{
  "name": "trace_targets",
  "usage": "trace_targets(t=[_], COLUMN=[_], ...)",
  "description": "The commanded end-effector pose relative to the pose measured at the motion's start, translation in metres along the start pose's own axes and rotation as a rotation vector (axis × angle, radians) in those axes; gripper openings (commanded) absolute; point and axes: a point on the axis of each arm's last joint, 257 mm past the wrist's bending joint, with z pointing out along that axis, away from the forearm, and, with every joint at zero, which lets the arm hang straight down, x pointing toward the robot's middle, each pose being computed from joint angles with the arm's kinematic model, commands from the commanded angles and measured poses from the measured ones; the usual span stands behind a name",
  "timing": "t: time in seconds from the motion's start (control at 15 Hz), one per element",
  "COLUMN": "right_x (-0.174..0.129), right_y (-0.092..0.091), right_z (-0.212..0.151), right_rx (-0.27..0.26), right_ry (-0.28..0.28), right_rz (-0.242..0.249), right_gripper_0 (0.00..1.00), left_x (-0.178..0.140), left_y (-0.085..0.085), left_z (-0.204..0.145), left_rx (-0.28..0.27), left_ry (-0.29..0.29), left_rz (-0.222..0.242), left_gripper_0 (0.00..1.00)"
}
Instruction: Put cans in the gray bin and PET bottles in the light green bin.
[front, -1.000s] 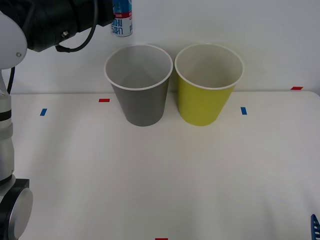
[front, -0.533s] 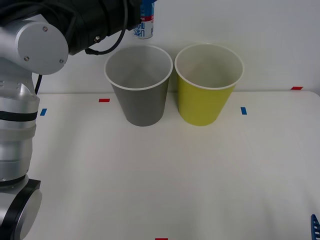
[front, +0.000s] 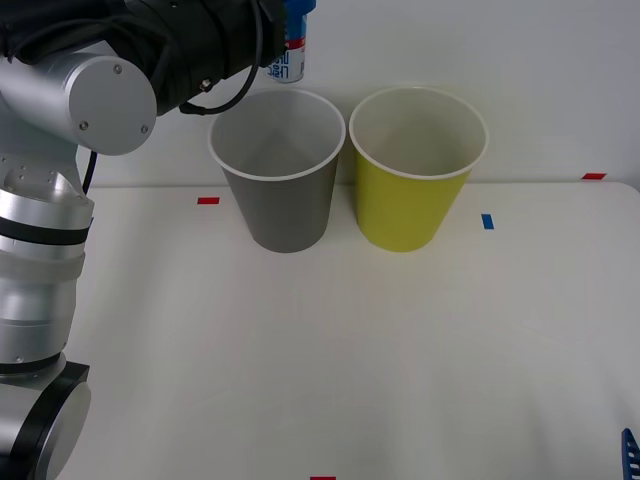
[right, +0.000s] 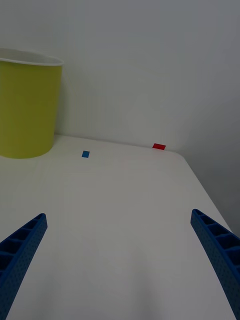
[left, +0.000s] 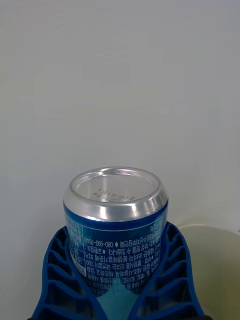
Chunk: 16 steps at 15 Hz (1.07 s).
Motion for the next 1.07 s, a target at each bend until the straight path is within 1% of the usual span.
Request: trace_targets(t=[0.07,0.13,0.2,0.33,0.53,0.8,0.87,0.93,1.0,1.07], right_x=[0.0,0.0,0.0,0.0,0.0,0.0,0.0,0.0,0.0,0.0], right_y=[0.0,0.0,0.0,0.0,0.0,0.0,0.0,0.0,0.0,0.0], right_z=[0.0,0.0,0.0,0.0,0.0,0.0,0.0,0.0,0.0,0.0], right_rx=[0.0,0.0,0.0,0.0,0.0,0.0,0.0,0.0,0.0,0.0], right_ry=[0.0,0.0,0.0,0.0,0.0,0.0,0.0,0.0,0.0,0.0], right_rz=[0.0,0.0,0.0,0.0,0.0,0.0,0.0,0.0,0.0,0.0], right_gripper_0=[1.0,1.0,1.0,1.0,1.0,1.0,1.0,1.0,1.0,1.0], left_x=[0.0,0.001,0.0,-0.001,-0.004,-0.006,-0.006,-0.009,-0.011,-0.005], left_y=[0.005,0.009,0.012,0.018,0.022,0.021,0.02,0.019,0.019,0.019], left_z=[-0.001,-0.001,-0.002,-0.003,-0.003,-0.003,-0.004,-0.005,-0.007,-0.013], left_rx=[-0.014,-0.023,-0.031,-0.048,-0.06,-0.058,-0.051,-0.046,-0.043,-0.042], left_ry=[0.003,0.007,0.0,0.002,-0.011,-0.018,-0.02,-0.026,-0.029,-0.027], left_rz=[0.01,0.012,0.018,0.033,0.041,0.034,0.02,0.015,0.02,0.022], left_gripper_0=[0.12,0.67,1.0,1.0,1.0,1.0,1.0,1.0,1.0,1.0])
